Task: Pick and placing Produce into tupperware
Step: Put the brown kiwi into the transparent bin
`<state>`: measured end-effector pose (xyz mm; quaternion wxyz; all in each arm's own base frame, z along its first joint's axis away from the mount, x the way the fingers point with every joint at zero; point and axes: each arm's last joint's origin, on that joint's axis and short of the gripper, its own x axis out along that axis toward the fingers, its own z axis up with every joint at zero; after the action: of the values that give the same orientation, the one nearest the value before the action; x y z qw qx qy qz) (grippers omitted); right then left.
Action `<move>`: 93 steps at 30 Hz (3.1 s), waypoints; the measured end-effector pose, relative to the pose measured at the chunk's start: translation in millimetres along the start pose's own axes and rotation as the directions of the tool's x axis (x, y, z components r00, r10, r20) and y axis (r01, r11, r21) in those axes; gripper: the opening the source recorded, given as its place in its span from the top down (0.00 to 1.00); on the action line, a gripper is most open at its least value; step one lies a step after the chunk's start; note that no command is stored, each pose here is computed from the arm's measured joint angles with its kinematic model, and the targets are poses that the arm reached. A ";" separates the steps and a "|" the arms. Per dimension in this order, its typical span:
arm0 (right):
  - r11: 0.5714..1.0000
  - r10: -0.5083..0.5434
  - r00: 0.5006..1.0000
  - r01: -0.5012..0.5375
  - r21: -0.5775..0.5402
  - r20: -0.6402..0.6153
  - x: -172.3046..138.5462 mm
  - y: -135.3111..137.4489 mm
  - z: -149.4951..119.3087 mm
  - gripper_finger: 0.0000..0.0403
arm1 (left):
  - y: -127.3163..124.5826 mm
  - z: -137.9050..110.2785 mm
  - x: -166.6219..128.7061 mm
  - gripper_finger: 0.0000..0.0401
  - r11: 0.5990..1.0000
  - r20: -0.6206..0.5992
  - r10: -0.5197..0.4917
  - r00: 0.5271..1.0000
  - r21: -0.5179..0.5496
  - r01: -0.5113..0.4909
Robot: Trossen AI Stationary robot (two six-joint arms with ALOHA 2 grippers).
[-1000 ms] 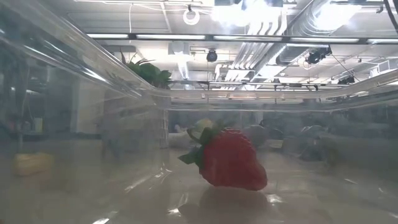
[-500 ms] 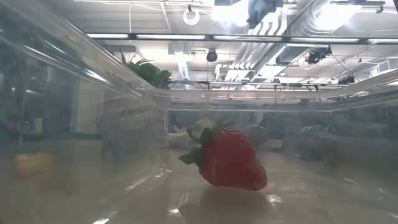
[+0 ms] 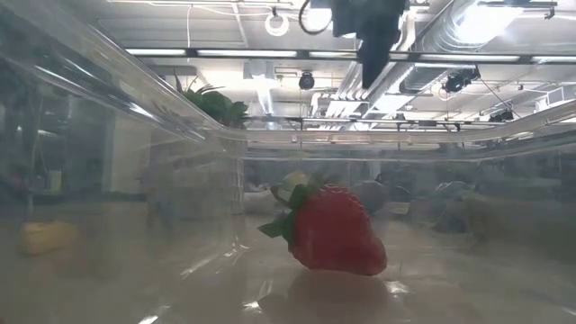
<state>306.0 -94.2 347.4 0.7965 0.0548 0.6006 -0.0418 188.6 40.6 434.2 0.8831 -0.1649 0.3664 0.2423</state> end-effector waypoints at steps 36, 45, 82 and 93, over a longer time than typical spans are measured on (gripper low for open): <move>0.956 0.012 0.993 -0.046 -0.290 -0.118 82.2 17.6 29.7 0.34 | 4.1 -11.3 -0.9 0.55 0.999 -0.119 0.031 0.992 0.028 -0.028; 0.958 0.029 0.997 -0.048 -0.282 -0.071 84.2 14.1 34.5 0.34 | 4.5 -12.3 -1.0 0.55 0.999 -0.129 0.035 0.991 0.019 -0.033; 0.969 -0.010 1.000 0.011 -0.245 0.007 79.4 17.9 -24.8 0.34 | 5.5 -11.7 -0.9 0.55 0.996 -0.112 0.071 0.991 -0.049 -0.077; 0.951 0.025 0.999 -0.035 -0.309 -0.037 100.1 20.9 -19.4 0.34 | 5.9 -11.5 -0.9 0.55 0.995 -0.106 0.084 0.991 -0.048 -0.089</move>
<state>317.8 -70.9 246.7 0.7859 -0.0607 0.6118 0.0657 178.4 39.7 426.4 0.8468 -0.1842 0.4123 0.2810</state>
